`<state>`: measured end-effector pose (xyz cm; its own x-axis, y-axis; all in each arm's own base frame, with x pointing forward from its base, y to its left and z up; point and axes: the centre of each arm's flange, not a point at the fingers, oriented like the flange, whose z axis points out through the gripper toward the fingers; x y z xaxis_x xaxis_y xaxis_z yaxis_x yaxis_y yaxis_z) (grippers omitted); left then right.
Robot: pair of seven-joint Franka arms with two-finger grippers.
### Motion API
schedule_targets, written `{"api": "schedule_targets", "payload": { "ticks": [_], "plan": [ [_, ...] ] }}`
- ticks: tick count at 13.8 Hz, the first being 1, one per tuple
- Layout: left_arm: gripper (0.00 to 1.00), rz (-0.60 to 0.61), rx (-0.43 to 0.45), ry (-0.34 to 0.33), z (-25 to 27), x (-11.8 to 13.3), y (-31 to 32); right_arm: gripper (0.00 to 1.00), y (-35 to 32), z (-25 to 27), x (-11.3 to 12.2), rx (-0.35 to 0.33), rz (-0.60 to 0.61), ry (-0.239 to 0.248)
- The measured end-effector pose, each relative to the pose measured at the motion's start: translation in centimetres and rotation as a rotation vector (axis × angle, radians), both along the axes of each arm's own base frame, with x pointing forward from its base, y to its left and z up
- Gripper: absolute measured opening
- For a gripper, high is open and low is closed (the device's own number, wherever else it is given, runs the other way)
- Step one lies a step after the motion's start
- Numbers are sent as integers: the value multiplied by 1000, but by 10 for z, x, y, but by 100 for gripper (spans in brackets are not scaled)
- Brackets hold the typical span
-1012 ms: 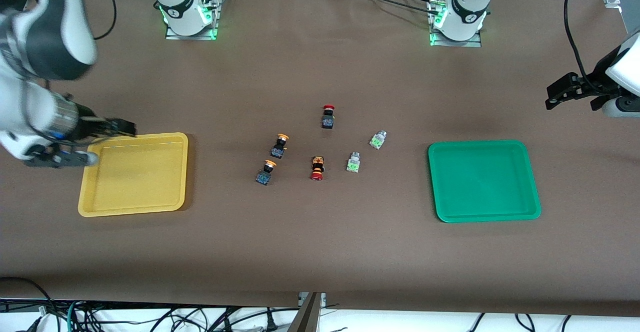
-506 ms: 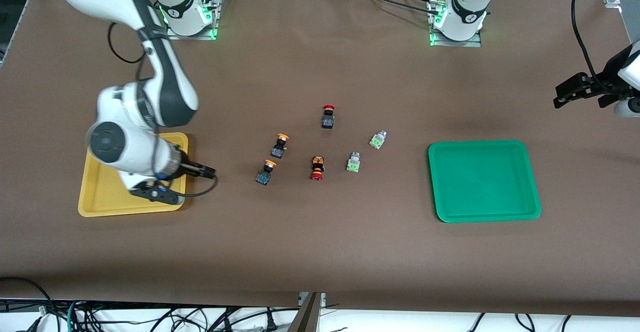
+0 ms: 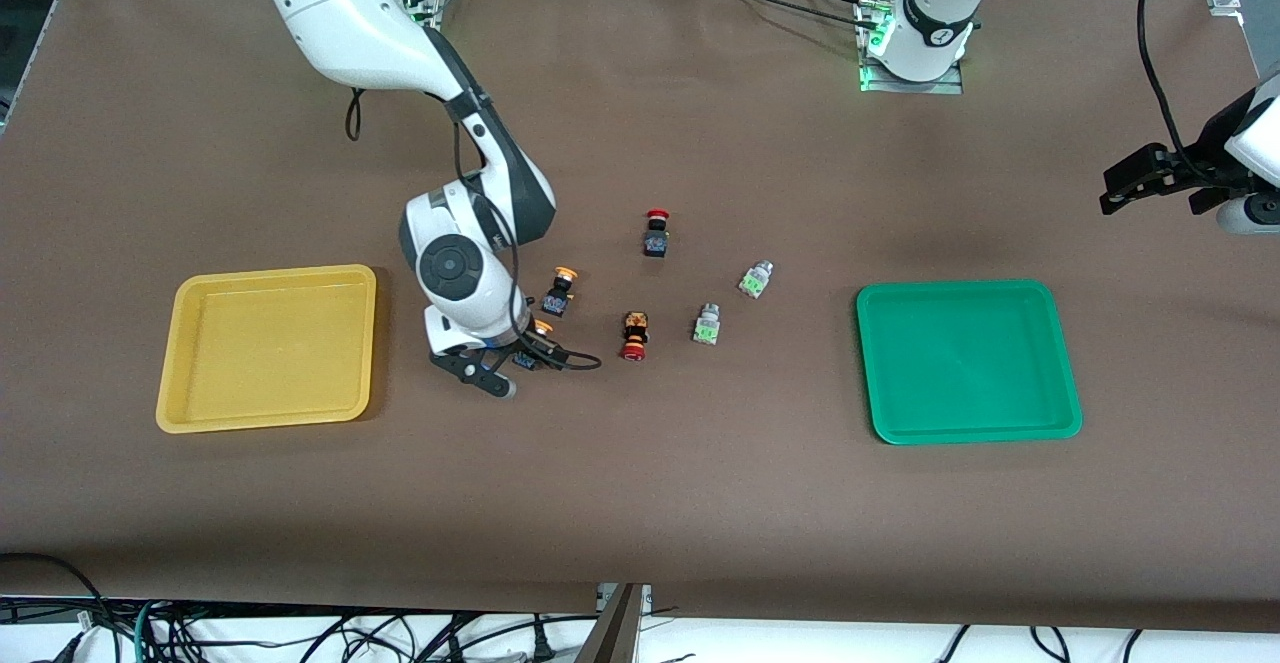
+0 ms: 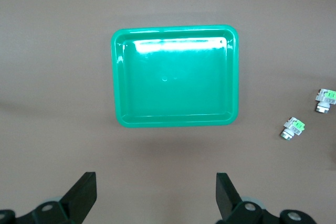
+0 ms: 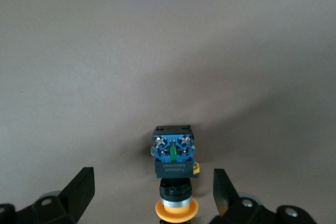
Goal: Place green and yellow buttons in trays
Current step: 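Carry the button to the yellow tray while the left gripper reaches green buttons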
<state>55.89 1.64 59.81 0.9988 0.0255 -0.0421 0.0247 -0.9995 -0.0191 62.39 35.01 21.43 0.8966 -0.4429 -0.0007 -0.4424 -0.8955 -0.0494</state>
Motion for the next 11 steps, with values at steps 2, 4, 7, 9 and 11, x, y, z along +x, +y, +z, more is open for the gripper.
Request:
{"api": "schedule_targets", "payload": {
  "ticks": [2, 4, 7, 9, 11],
  "plan": [
    [100, 1, 0, 16, -1, -2, 0, 100, -2, -10, 0, -6, -2, 3],
    [100, 1, 0, 19, -2, -2, 0, 99, -4, -16, 0, -11, -2, 5],
    [100, -10, -1, 30, -4, -2, -6, 86, -5, -23, -1, -16, -1, 12],
    [100, -10, -7, 37, -9, 0, -13, 61, -5, -24, 0, -17, -1, 12],
    [100, 25, -80, 52, -19, 5, -22, 40, -12, -17, 7, -19, 30, -6]
  ]
}}
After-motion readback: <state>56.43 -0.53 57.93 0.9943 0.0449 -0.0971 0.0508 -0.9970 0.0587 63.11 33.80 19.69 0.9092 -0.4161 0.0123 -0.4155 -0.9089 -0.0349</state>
